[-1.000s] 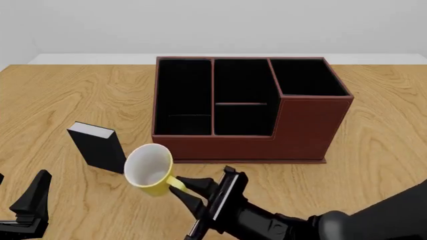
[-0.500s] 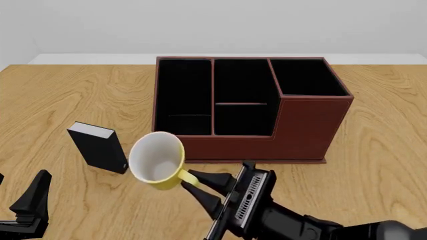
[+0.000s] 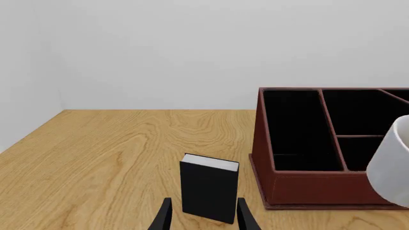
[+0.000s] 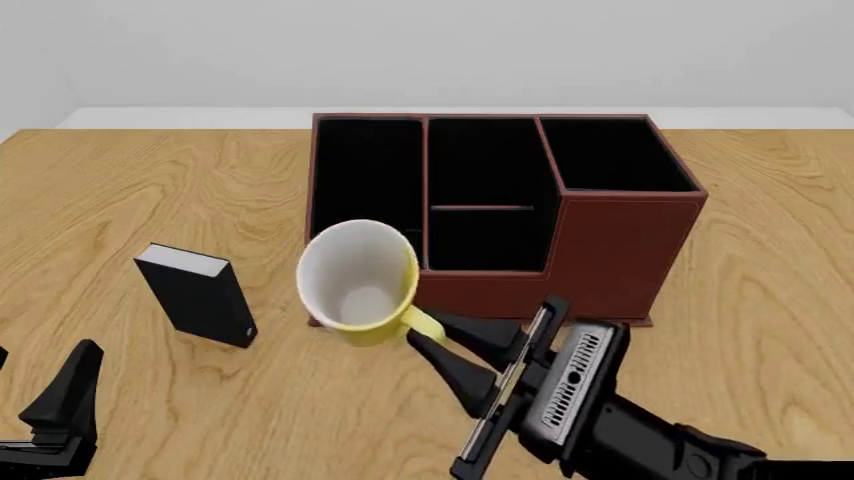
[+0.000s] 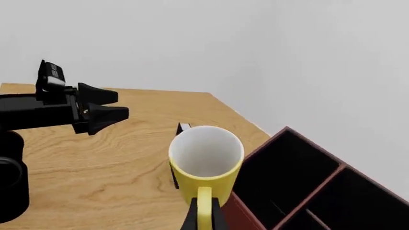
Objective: Pick up the yellow and white mug and place it to the right of the caddy.
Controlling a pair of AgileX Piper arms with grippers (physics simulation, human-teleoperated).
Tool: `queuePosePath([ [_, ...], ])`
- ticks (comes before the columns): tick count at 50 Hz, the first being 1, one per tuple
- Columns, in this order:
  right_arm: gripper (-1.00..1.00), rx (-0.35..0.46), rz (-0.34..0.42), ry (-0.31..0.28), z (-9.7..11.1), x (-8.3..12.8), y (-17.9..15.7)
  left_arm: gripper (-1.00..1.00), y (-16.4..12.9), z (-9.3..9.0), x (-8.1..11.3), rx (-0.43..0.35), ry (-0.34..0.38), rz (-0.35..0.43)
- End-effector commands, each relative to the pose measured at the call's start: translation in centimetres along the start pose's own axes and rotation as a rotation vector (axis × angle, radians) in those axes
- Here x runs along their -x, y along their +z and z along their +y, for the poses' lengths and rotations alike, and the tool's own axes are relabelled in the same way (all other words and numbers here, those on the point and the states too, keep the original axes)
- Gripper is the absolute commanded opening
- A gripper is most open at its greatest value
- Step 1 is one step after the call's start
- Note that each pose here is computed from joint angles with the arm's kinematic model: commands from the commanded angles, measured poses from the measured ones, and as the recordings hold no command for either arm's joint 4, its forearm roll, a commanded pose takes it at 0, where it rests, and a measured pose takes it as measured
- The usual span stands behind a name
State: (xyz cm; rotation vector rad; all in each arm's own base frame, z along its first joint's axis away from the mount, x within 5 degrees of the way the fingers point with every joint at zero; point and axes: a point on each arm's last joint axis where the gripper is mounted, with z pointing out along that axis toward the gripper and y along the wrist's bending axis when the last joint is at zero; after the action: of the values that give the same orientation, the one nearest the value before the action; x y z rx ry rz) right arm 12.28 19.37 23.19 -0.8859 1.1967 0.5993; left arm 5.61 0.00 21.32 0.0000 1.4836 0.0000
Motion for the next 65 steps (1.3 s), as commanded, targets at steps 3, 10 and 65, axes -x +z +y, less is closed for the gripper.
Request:
queuePosePath([
  [3,-1.0,-0.069,-0.036,-0.01,-1.7,1.7,-1.5,1.0,0.0,0.0,0.0,0.0,0.0,0.0],
  [10,-1.0,-0.11,-0.047,-0.011,-2.6,2.1,-2.4,1.0,0.0,0.0,0.0,0.0,0.0,0.0],
  [65,-1.0,-0.468,-0.098,-0.079,-7.8,7.6,-10.1,1.0,0.0,0.0,0.0,0.0,0.0,0.0],
])
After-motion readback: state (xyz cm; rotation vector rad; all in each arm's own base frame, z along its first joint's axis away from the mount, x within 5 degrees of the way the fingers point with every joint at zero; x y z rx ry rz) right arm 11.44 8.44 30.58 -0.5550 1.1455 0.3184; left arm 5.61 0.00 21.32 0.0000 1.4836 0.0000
